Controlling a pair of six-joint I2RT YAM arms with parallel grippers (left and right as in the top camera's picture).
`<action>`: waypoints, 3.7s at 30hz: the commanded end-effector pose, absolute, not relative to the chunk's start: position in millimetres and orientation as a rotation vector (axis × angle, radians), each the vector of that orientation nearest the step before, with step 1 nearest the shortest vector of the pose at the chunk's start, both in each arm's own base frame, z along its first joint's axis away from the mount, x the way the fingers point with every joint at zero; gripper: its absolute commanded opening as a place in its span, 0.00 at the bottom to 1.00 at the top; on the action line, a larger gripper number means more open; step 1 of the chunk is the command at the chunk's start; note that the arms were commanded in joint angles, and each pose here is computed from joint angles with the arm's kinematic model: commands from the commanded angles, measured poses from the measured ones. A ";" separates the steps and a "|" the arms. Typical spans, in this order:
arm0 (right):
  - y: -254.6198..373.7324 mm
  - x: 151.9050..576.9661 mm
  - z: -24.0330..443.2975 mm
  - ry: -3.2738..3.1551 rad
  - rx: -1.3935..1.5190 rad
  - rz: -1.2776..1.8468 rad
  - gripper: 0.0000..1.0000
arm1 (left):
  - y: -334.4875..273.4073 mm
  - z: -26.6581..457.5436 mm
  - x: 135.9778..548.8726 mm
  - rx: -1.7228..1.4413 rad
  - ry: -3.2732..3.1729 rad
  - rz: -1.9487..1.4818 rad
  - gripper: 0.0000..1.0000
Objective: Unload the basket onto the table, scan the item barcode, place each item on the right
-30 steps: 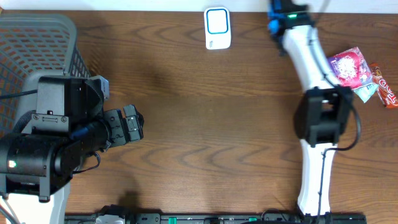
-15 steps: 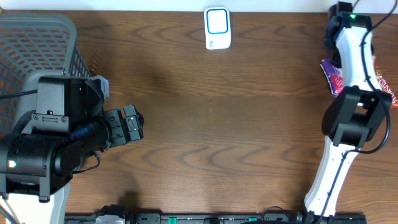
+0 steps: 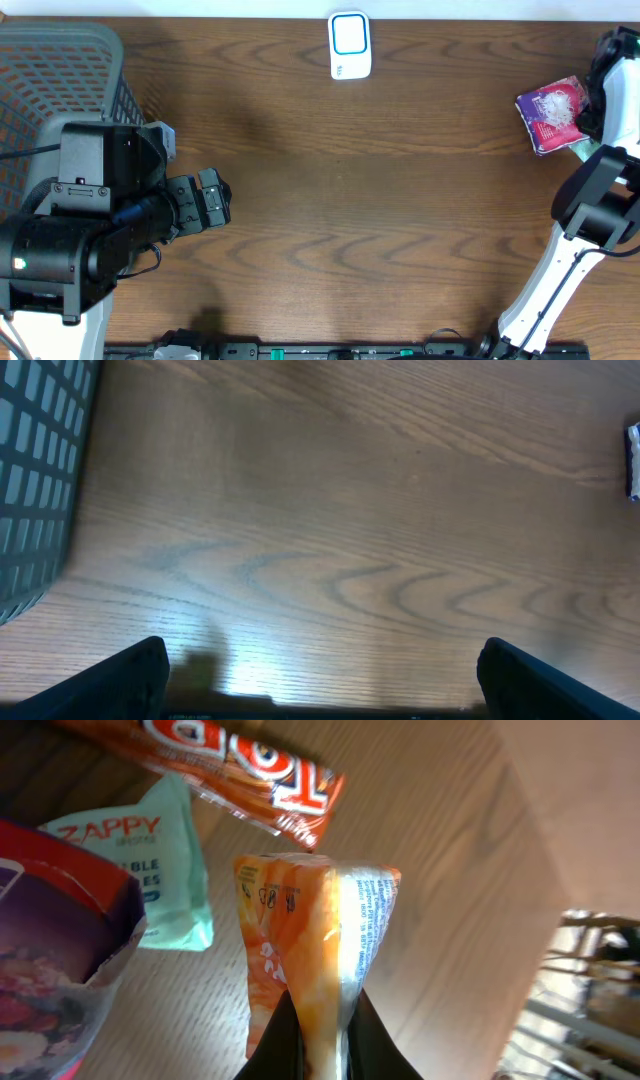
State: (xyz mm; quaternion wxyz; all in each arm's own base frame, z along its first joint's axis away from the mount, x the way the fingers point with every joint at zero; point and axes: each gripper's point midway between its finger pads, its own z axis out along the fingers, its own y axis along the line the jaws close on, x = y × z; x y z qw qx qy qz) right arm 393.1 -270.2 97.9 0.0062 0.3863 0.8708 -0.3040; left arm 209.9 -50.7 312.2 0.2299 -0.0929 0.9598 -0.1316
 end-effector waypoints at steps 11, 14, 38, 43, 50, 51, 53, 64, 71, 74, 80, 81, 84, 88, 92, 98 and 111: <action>-251.5 400.3 111.3 2.727 1.252 -0.718 0.99 | -51.8 311.7 209.5 -0.235 2.646 -0.370 0.98; -248.8 399.2 127.4 2.701 1.252 -0.691 0.99 | -51.7 311.7 209.5 -0.235 2.646 -0.369 0.98; -110.5 316.0 340.5 2.400 0.945 -0.153 0.99 | -51.7 311.7 209.5 -0.235 2.646 -0.369 0.98; -74.4 286.8 325.6 2.407 0.795 -0.127 0.99 | -51.7 311.7 209.5 -0.235 2.646 -0.369 0.98; -31.9 228.2 286.7 2.372 0.608 -0.012 0.99 | -51.7 311.7 209.5 -0.235 2.646 -0.369 0.98; -26.1 219.9 282.9 2.351 0.583 0.023 0.99 | -51.7 311.7 209.5 -0.235 2.646 -0.369 0.98; -17.0 203.2 274.4 2.314 0.546 0.087 0.99 | -51.7 311.7 209.5 -0.235 2.646 -0.369 0.98; 21.1 106.1 216.7 2.406 0.601 0.382 0.99 | -51.7 311.7 209.5 -0.235 2.646 -0.369 0.98; 25.8 74.9 196.1 2.550 0.639 0.384 0.99 | -51.7 311.7 209.5 -0.235 2.646 -0.369 0.98; 25.8 73.7 195.3 2.556 0.641 0.383 0.99 | -51.7 311.7 209.5 -0.235 2.646 -0.369 0.98; 21.0 66.5 190.4 2.585 0.656 0.337 0.99 | -51.7 311.7 209.5 -0.235 2.646 -0.369 0.98; 18.8 68.2 191.0 2.576 0.658 0.322 0.99 | -51.7 311.7 209.5 -0.235 2.646 -0.369 0.98; 17.6 75.3 195.0 2.545 0.640 0.318 0.99 | -51.7 311.7 209.5 -0.235 2.646 -0.369 0.98; 19.6 85.1 201.3 2.503 0.615 0.343 0.99 | -51.7 311.7 209.5 -0.235 2.646 -0.369 0.98; 31.5 95.3 204.5 2.498 0.428 0.393 0.99 | -51.7 311.7 209.5 -0.235 2.646 -0.369 0.98; 54.5 126.5 208.2 2.334 0.164 0.515 0.99 | -51.7 311.7 209.5 -0.235 2.646 -0.369 0.98; 74.0 195.1 232.3 1.709 -0.192 0.501 0.99 | -51.7 311.7 209.5 -0.235 2.646 -0.369 0.98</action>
